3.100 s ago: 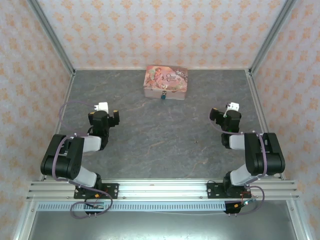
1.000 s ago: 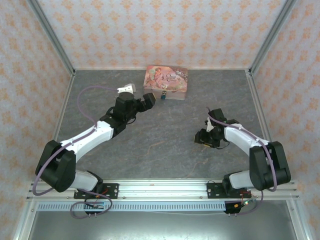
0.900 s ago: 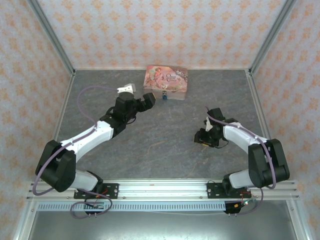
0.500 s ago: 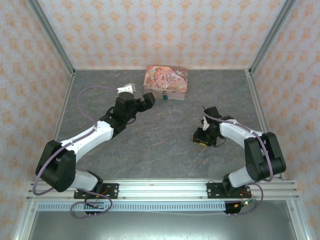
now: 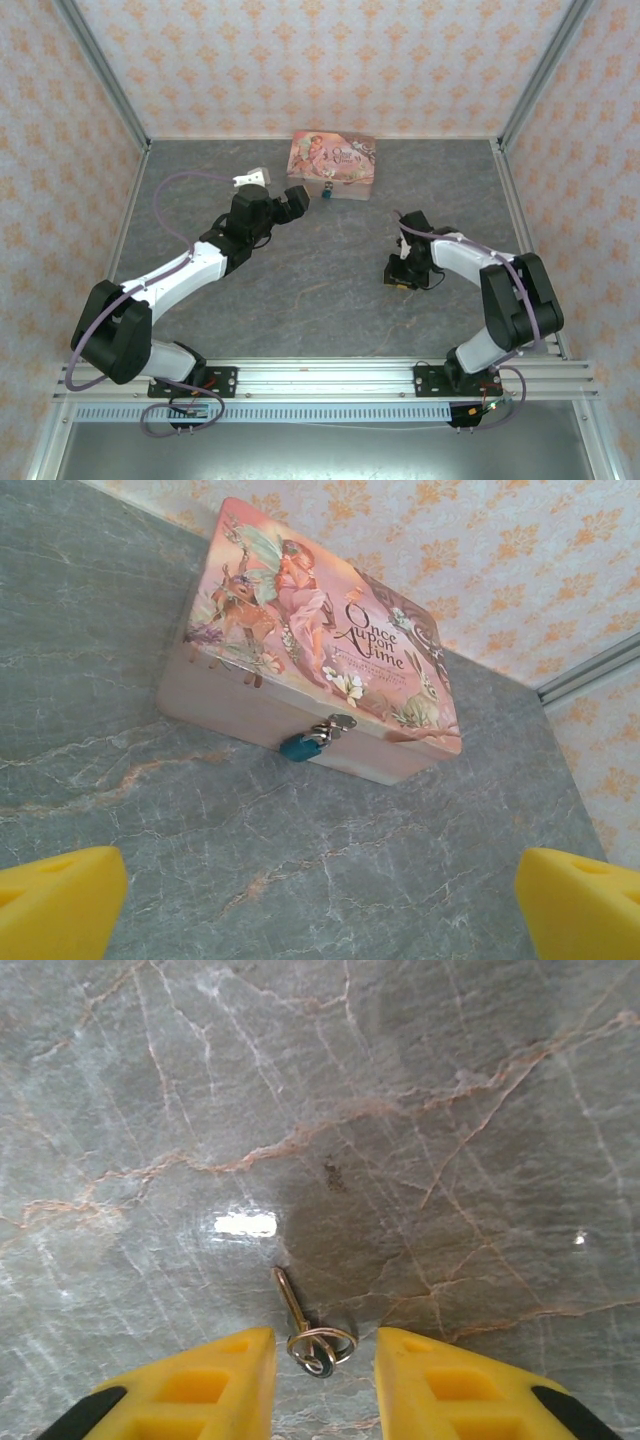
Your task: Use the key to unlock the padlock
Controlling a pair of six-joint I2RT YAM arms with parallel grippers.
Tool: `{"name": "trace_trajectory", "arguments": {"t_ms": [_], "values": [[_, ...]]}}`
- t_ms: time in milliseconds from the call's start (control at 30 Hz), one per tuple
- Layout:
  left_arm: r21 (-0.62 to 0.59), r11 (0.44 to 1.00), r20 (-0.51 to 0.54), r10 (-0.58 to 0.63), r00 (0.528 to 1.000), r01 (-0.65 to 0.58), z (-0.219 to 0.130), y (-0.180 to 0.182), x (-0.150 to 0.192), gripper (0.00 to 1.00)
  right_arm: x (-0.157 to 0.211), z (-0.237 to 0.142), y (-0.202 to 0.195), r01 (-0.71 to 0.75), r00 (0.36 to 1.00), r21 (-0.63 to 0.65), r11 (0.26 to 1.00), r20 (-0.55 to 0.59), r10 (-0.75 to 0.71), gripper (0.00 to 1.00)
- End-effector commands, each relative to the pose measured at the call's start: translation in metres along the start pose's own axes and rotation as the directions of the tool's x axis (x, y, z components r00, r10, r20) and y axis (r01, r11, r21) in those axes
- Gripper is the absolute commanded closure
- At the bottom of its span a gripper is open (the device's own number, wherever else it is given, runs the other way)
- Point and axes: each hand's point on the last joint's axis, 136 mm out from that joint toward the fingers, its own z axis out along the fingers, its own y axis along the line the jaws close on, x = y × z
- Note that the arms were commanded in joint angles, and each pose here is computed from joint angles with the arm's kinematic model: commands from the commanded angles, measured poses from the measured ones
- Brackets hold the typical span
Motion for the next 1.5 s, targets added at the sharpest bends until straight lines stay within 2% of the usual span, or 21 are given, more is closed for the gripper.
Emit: {"name": "trace_trajectory", "arguments": {"t_ms": [0, 267, 367, 633, 900, 1033, 1233, 1467], "values": [[-0.023, 1.000, 0.017, 0.001, 1.000, -0.001, -0.006, 0.001, -0.004, 0.00, 0.007, 0.014, 0.006, 0.038, 0.999, 0.022, 0.999, -0.038, -0.037, 0.70], [-0.041, 0.999, 0.010, 0.014, 1.000, -0.013, -0.006, 0.004, -0.003, 0.00, 0.005, 0.011, 0.007, 0.055, 0.998, 0.052, 0.997, -0.022, -0.054, 0.76], [-0.043, 0.999, 0.011, 0.014, 1.000, -0.014, -0.007, 0.005, -0.003, 0.00, 0.002, 0.005, 0.008, 0.060, 0.998, 0.051, 0.997, 0.001, -0.060, 0.84], [-0.046, 0.999, 0.011, 0.019, 1.000, -0.019, -0.008, 0.005, -0.003, 0.00, -0.005, -0.009, 0.016, 0.068, 0.996, 0.026, 0.997, 0.058, -0.069, 0.93], [-0.042, 0.999, 0.008, 0.011, 1.000, -0.011, -0.008, 0.004, -0.003, 0.00, -0.009, -0.018, 0.019, 0.071, 0.993, 0.015, 0.997, 0.097, -0.072, 0.93], [-0.024, 0.999, 0.003, -0.024, 1.000, 0.024, -0.007, 0.001, -0.002, 0.00, -0.013, -0.023, 0.025, 0.083, 0.989, -0.010, 0.996, 0.127, -0.082, 0.98], [0.000, 0.995, -0.005, -0.097, 0.995, 0.097, -0.005, -0.005, -0.002, 0.00, -0.022, -0.036, 0.032, 0.102, 0.979, -0.024, 0.995, 0.180, -0.096, 0.98], [0.074, 0.961, -0.059, -0.263, 0.963, 0.267, -0.003, -0.025, -0.003, 0.01, -0.039, -0.063, 0.049, 0.134, 0.957, -0.059, 0.989, 0.267, -0.114, 0.98]]}}
